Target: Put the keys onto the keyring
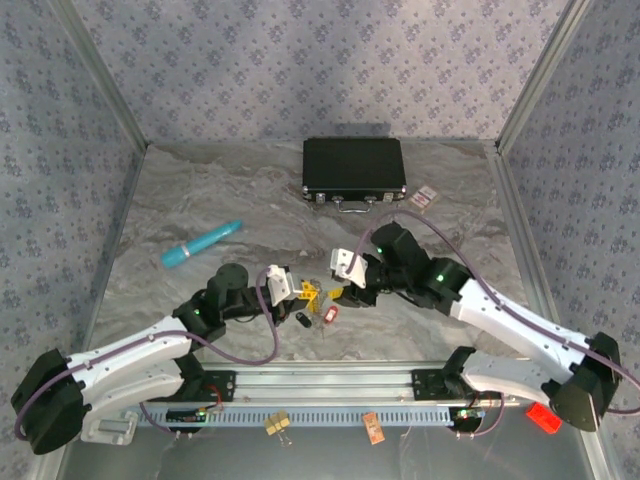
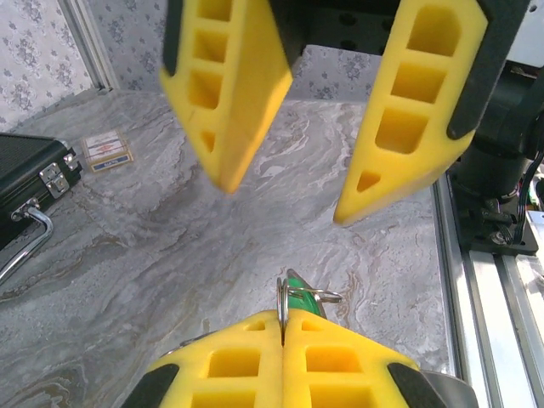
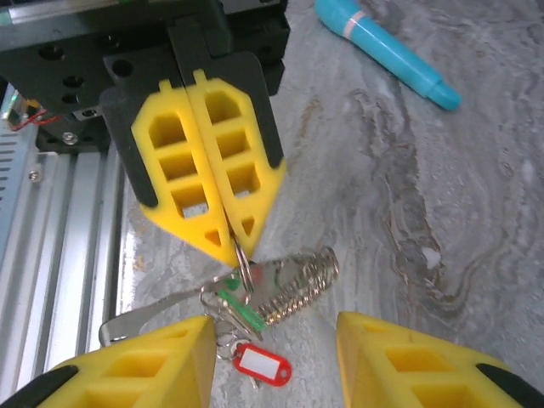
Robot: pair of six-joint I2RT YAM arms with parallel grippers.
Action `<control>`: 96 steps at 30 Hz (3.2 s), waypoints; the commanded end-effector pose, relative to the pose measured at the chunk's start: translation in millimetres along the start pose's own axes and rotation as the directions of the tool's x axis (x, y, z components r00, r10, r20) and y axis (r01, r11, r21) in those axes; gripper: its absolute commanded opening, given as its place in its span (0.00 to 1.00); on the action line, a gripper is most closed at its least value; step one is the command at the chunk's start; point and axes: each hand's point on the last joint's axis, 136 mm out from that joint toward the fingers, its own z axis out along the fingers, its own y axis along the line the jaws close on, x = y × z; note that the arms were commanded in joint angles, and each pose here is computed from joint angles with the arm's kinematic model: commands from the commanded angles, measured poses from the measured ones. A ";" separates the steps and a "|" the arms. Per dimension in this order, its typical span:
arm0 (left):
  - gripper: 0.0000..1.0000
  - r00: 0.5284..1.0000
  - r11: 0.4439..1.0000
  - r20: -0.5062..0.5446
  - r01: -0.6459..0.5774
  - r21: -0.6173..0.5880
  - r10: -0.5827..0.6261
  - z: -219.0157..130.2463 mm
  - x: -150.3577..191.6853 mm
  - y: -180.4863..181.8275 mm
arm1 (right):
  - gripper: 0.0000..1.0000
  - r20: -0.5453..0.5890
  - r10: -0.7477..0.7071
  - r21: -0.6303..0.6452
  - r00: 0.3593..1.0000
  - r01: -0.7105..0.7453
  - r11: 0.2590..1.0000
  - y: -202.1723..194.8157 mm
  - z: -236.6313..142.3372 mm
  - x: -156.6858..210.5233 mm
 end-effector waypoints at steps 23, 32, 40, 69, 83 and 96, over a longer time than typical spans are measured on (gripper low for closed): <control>0.00 0.993 1.000 0.117 0.003 -0.013 -0.001 -3.7 -23.7 0.8 | 0.43 0.059 -0.056 0.168 0.997 0.046 0.985 6.4 22.4 2.5; 0.00 0.992 1.000 0.122 -0.005 -0.015 0.006 -5.1 -25.1 0.5 | 0.16 -0.011 -0.043 0.114 0.999 0.044 0.993 12.1 22.9 12.0; 0.00 0.991 1.000 0.136 -0.013 -0.001 0.013 -4.2 -28.6 -1.5 | 0.03 -0.030 -0.006 0.045 1.000 0.007 0.999 20.6 35.2 17.9; 0.00 0.989 0.999 0.144 -0.027 0.034 0.022 -2.3 -28.1 -7.2 | 0.25 0.137 0.050 0.027 0.989 -0.054 0.998 8.9 12.7 -7.6; 0.00 0.987 0.999 0.159 -0.030 0.044 0.022 -2.9 -32.5 -8.6 | 0.22 0.128 0.053 -0.017 0.990 -0.052 0.999 10.7 25.5 -7.9; 0.27 0.998 0.997 0.060 0.002 -0.071 0.003 -3.0 -17.1 11.1 | 0.00 0.033 -0.002 -0.012 0.999 0.002 1.000 7.3 18.1 -3.3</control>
